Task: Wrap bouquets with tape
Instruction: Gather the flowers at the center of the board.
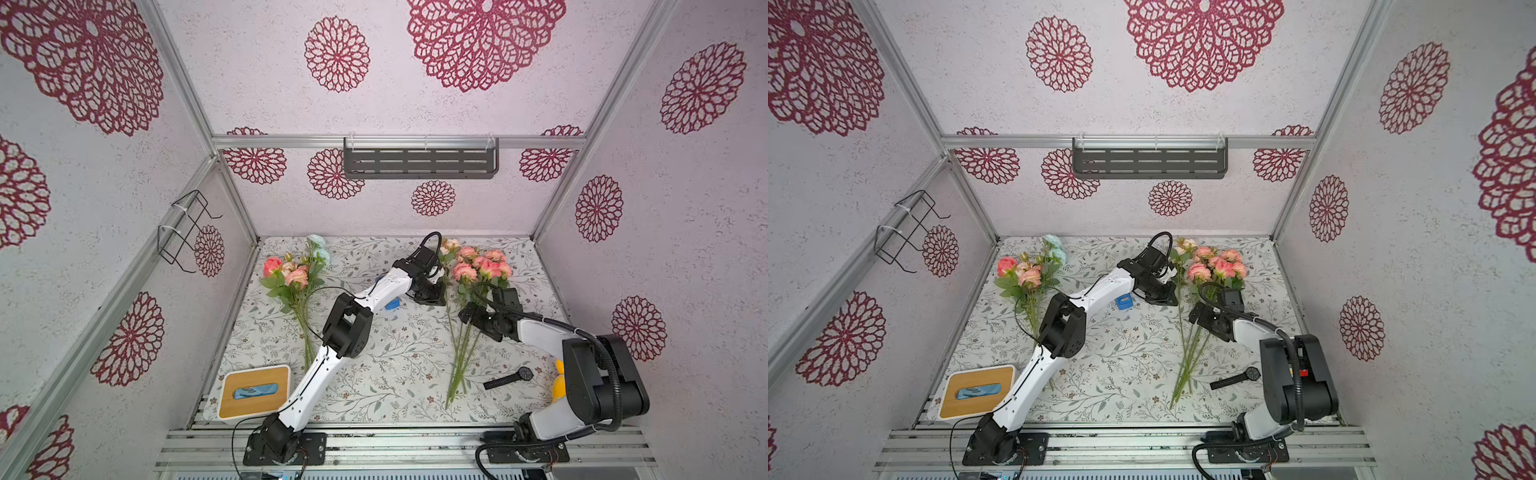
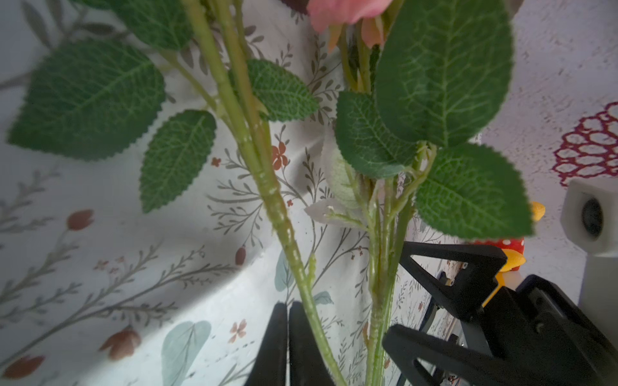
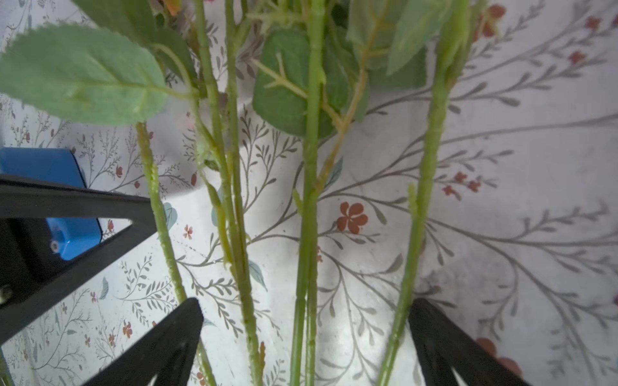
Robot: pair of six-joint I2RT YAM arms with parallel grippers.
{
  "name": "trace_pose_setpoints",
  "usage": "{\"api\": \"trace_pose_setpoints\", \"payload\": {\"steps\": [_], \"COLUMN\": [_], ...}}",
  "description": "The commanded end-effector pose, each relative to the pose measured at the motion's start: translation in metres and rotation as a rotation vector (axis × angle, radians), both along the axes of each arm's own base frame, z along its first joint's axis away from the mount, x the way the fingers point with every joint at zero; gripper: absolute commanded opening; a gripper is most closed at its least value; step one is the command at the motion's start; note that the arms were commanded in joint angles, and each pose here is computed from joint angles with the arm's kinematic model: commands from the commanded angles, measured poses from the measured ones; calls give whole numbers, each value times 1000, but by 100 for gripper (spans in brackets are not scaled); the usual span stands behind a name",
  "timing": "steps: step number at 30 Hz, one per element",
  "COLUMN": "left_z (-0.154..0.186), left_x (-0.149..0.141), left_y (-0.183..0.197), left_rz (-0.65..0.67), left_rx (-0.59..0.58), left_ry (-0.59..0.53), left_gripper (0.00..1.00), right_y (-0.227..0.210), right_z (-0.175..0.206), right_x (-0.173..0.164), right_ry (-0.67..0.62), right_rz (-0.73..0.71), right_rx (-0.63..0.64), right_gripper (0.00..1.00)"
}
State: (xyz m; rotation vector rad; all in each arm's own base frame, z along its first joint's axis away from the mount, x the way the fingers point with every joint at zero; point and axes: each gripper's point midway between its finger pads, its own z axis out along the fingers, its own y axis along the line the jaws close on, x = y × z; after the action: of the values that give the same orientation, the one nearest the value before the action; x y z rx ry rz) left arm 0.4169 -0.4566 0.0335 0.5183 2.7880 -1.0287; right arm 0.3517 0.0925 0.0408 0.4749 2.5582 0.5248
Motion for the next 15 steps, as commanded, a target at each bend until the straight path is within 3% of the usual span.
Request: {"api": "trace_pose_setpoints", "payload": {"steps": [1, 8, 15], "left_z": [-4, -7, -10], "left_x": [2, 0, 0], "left_y": [-4, -8, -8], "left_rz": [-19, -32, -35], "left_rx": [-30, -48, -50], "left_ry": [10, 19, 29], "left_gripper": [8, 8, 7], "right_y": [8, 22, 38], "right_z": [-10, -18, -12], "right_x": [-4, -3, -3], "right_ry": [57, 112, 75], "right_rz": [34, 90, 87], "right_rx": [-50, -195, -136], "right_gripper": [99, 99, 99]}}
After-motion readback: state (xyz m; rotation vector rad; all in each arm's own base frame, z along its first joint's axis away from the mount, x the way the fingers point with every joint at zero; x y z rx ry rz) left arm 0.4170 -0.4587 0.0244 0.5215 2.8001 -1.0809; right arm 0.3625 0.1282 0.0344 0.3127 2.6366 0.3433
